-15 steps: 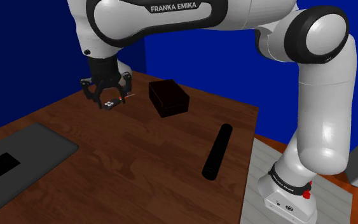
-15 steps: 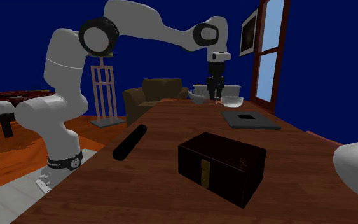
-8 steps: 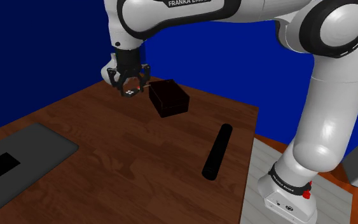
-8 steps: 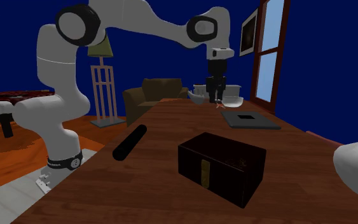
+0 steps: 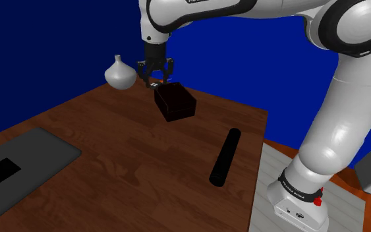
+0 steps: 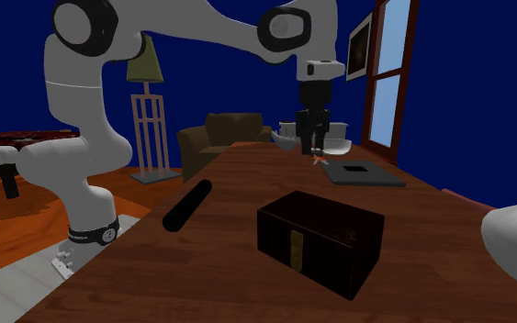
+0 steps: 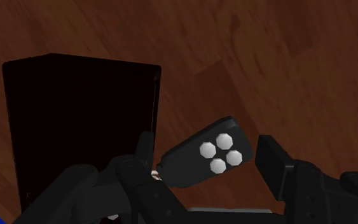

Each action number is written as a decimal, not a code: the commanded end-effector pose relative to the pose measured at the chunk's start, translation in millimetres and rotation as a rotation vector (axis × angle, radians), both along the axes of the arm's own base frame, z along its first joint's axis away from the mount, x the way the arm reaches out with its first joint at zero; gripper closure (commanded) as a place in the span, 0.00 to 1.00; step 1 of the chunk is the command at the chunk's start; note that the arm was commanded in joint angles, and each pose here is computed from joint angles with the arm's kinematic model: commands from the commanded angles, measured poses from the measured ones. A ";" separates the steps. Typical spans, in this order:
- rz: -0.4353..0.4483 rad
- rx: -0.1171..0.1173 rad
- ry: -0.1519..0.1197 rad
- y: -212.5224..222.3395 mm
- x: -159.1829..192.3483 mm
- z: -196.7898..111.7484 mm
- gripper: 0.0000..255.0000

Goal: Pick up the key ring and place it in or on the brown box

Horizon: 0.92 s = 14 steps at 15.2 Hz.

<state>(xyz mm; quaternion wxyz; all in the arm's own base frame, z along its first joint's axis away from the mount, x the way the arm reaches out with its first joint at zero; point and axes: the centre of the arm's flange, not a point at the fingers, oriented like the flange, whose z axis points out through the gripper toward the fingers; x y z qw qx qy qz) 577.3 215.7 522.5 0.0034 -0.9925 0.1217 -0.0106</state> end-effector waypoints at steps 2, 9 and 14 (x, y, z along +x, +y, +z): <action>0.002 0.000 0.000 -41.2 10.0 1.2 1.00; 0.002 0.000 0.000 -105.0 24.8 -6.9 1.00; 0.002 0.000 0.000 -105.0 24.9 -33.3 1.00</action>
